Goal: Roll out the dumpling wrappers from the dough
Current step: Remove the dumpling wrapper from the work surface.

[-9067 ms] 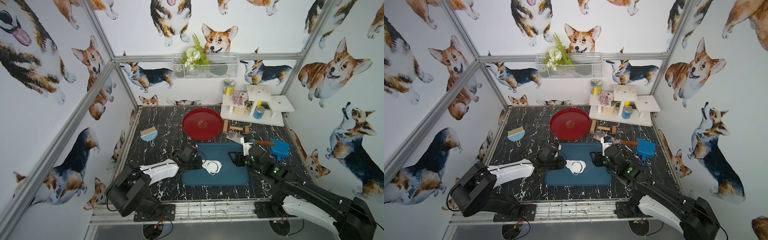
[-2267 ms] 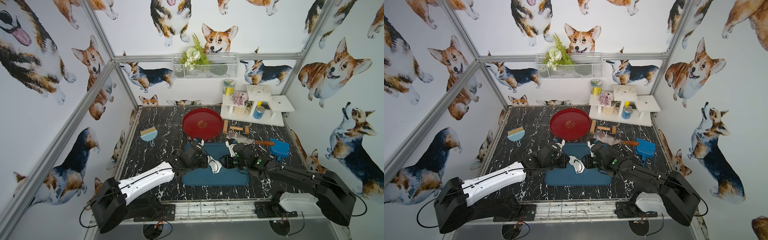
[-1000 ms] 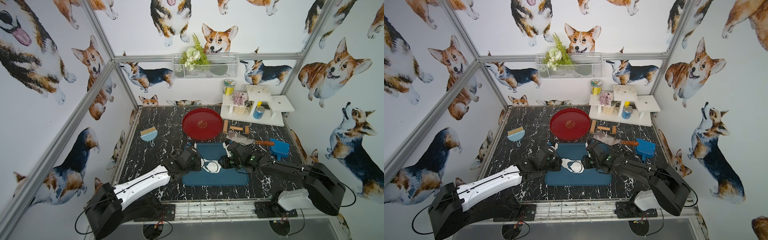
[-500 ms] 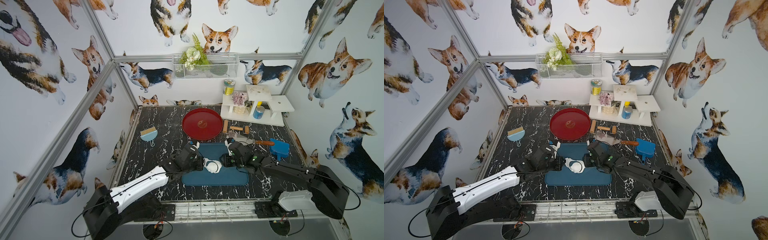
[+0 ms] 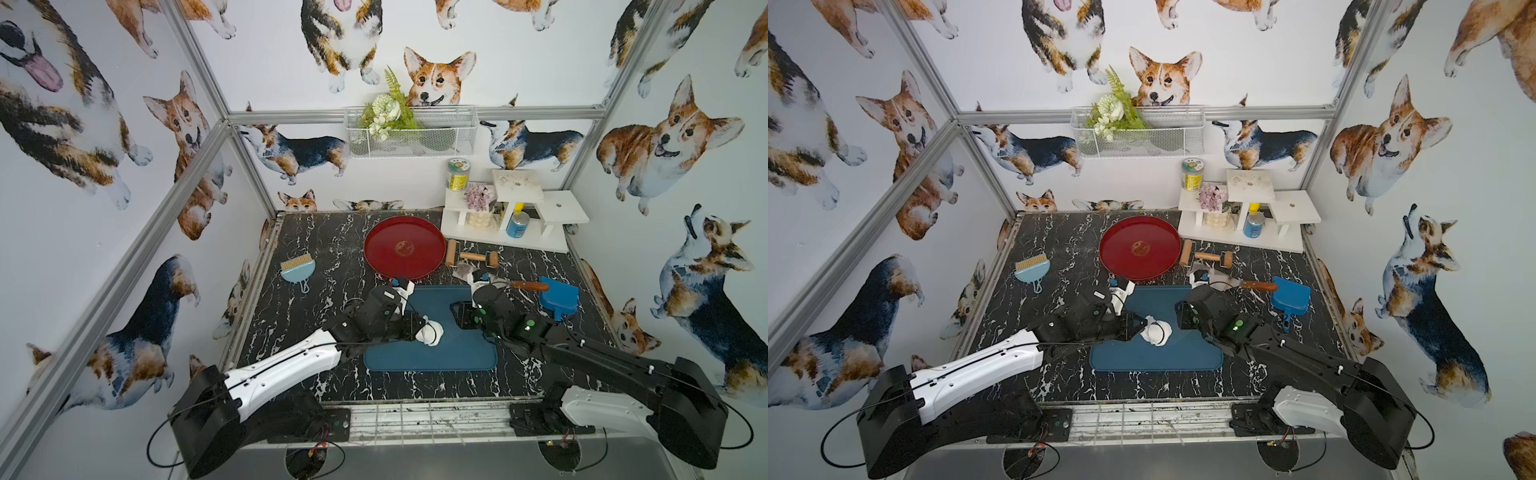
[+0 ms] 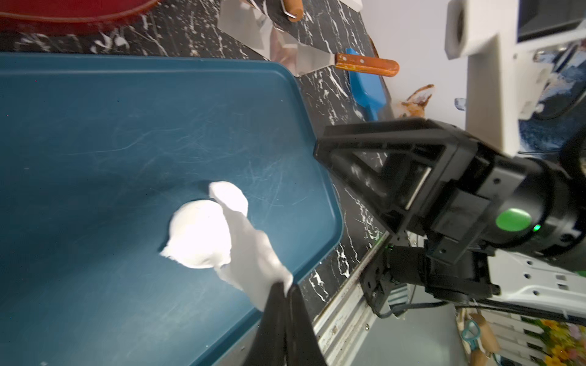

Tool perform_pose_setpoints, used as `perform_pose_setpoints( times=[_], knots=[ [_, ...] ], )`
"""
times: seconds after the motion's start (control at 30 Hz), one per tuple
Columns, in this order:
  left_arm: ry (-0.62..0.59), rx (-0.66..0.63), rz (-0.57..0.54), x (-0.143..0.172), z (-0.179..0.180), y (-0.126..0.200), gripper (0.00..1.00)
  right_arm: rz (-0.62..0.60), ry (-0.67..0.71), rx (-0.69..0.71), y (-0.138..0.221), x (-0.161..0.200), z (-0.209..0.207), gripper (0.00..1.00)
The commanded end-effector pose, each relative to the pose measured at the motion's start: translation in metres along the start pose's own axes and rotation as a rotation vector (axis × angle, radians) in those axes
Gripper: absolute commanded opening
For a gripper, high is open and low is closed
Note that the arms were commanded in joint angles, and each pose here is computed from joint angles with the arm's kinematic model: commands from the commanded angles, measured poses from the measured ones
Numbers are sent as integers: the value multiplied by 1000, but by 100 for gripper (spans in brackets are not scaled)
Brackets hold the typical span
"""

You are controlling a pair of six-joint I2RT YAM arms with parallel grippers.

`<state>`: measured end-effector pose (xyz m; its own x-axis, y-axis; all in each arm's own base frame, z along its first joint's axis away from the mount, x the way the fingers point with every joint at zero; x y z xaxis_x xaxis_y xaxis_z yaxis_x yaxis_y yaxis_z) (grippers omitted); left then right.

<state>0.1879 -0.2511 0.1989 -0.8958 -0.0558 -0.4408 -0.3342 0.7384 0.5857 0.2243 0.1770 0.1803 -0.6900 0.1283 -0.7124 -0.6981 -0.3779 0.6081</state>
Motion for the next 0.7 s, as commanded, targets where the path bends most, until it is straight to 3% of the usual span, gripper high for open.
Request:
perform_pose_setpoints(
  times=[0.0, 0.2, 0.67],
  knots=[
    [-38, 85, -4, -7, -23, -5, 6, -109, -47, 40, 13, -15, -8, 44],
    [-60, 116, 28, -3, -41, -23, 5, -219, -81, 67, 38, -28, -16, 45],
    [-132, 146, 79, -5, -76, -63, 4, -335, -129, 107, 69, -38, -30, 45]
  ],
)
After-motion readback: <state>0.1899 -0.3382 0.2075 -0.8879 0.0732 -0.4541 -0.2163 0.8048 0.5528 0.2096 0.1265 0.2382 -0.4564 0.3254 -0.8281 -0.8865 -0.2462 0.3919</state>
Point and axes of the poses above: each gripper's point midway between its finger pads, its own y axis back along the fingers, its own z axis along the line the jaws close on, x = y × z, the point moved 6 cm from there along y, back along the fingers, and after that the axes turned 5 degrees about y, right-handed, at the moved point
